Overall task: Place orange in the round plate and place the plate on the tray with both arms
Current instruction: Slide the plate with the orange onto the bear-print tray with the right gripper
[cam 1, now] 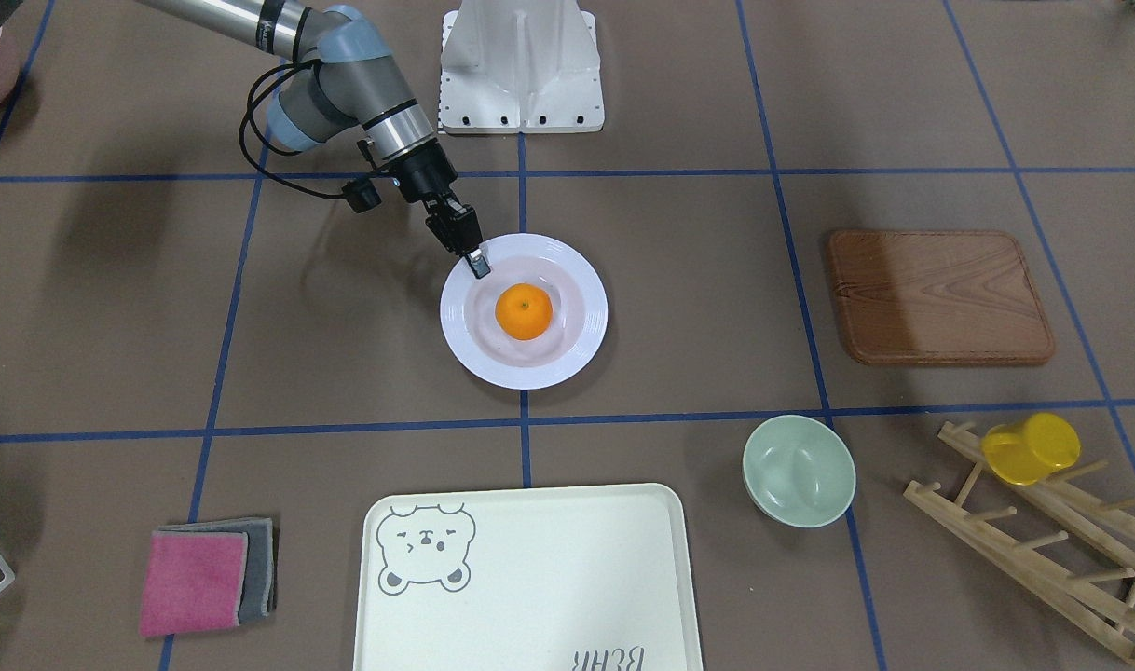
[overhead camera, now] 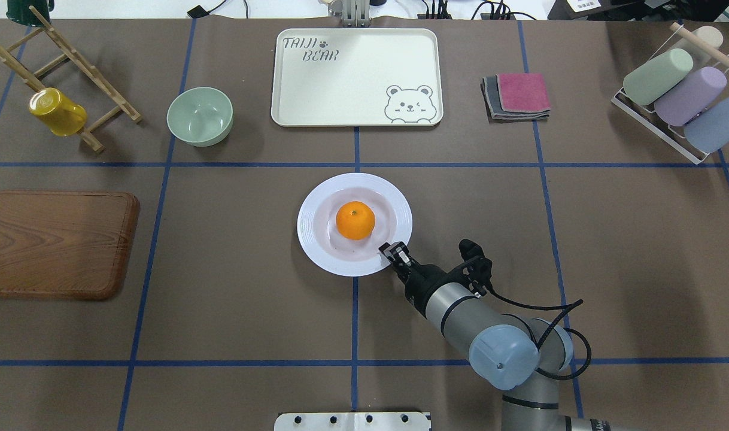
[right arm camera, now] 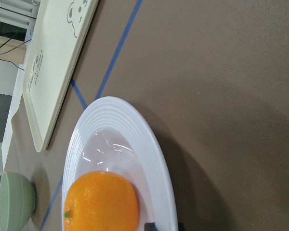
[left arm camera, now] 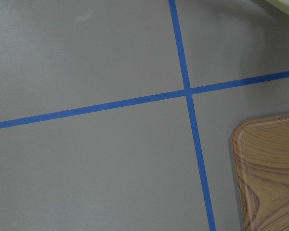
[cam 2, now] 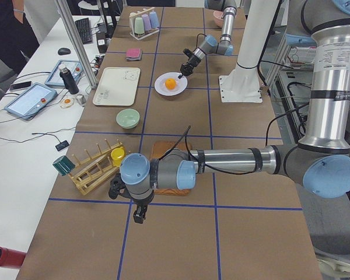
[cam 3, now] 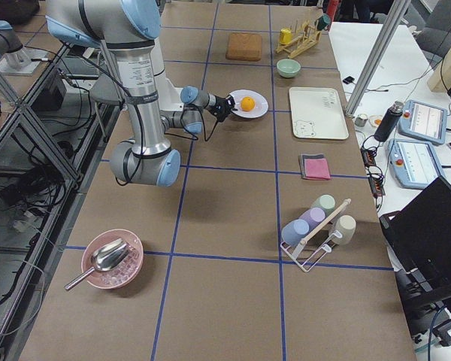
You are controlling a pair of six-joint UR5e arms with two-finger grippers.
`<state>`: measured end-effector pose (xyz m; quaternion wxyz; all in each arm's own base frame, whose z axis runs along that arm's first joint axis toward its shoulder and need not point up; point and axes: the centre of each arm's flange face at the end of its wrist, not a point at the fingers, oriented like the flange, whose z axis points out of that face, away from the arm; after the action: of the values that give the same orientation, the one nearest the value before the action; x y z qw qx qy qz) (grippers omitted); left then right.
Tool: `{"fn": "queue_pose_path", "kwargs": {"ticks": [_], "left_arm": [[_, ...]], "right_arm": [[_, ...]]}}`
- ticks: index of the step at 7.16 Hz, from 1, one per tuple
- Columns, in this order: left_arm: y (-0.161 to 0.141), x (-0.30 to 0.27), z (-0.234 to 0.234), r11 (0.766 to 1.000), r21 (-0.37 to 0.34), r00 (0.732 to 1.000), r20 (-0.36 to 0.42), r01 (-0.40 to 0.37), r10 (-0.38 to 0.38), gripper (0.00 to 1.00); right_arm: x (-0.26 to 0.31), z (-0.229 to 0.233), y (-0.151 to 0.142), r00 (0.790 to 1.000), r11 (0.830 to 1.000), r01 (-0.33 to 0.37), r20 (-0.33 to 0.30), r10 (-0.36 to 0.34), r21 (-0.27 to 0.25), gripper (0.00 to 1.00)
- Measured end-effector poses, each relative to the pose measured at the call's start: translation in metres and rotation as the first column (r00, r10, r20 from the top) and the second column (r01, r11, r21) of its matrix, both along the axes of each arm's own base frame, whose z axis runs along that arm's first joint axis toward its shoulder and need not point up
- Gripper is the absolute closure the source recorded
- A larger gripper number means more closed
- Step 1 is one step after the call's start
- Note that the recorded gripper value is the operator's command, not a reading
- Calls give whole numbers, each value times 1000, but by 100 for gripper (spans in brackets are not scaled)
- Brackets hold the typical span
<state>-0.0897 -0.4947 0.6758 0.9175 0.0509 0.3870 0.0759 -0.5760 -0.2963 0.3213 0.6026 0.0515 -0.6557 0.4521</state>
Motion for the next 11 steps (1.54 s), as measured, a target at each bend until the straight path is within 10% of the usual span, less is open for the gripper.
{"fn": "queue_pose_path", "kwargs": {"ticks": [6, 11], "left_arm": [[-2, 0, -4, 1000, 8, 1000, 0, 1, -1, 1], [-6, 0, -8, 1000, -2, 1000, 0, 18, -18, 1]], "right_arm": [[34, -18, -11, 961, 986, -162, 234, 148, 40, 100], [7, -61, -181, 948, 949, -314, 58, 313, 6, 100]]}}
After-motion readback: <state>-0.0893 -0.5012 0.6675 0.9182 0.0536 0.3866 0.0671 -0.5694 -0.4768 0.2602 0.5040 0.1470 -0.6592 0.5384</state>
